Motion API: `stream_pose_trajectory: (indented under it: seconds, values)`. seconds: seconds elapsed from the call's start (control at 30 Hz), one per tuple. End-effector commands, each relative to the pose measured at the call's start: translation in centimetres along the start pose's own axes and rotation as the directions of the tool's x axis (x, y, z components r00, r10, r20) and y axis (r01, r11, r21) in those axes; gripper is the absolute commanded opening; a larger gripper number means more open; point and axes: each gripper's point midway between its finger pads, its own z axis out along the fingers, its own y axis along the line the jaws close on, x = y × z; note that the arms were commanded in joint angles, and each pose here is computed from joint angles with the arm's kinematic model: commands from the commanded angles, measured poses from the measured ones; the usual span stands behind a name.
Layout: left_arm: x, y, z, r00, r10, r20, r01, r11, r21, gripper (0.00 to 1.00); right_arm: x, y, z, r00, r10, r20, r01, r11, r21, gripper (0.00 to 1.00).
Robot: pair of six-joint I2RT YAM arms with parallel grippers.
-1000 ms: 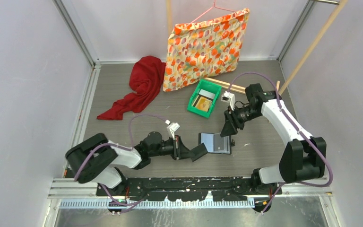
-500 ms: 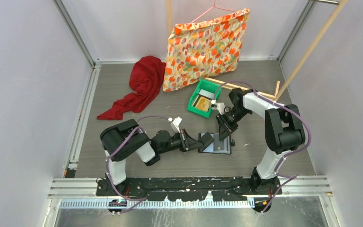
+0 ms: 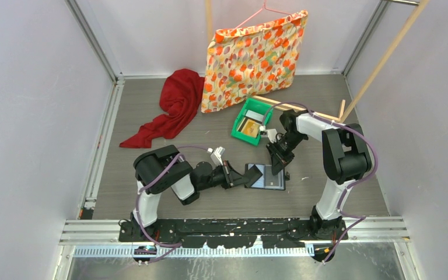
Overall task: Put the credit cards into the card holder
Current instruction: Insert the credit card into the card holder.
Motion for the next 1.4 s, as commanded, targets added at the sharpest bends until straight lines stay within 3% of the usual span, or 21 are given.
stream_pose_trajectory:
  seconds: [0.0, 0.8, 1.37]
  values:
    - [-1.0, -1.1, 0.7, 0.999, 0.015, 0.043, -0.017, 0.999, 0.048, 0.0, -0.5, -0.6, -0.3, 1.0, -0.011, 0.0, 0.011, 0.999, 0.039, 0.14]
    - [-1.2, -2.4, 0.7, 0.999, 0.037, 0.04, -0.04, 0.995, 0.086, 0.0, -0.3, -0.6, -0.2, 1.0, -0.009, -0.017, 0.01, 0.999, 0.041, 0.14]
    - [-0.5, -0.1, 1.3, 1.0, -0.008, 0.024, 0.008, 0.999, 0.031, 0.0, -0.3, -0.6, -0.3, 1.0, -0.01, -0.017, 0.011, 0.999, 0.04, 0.14]
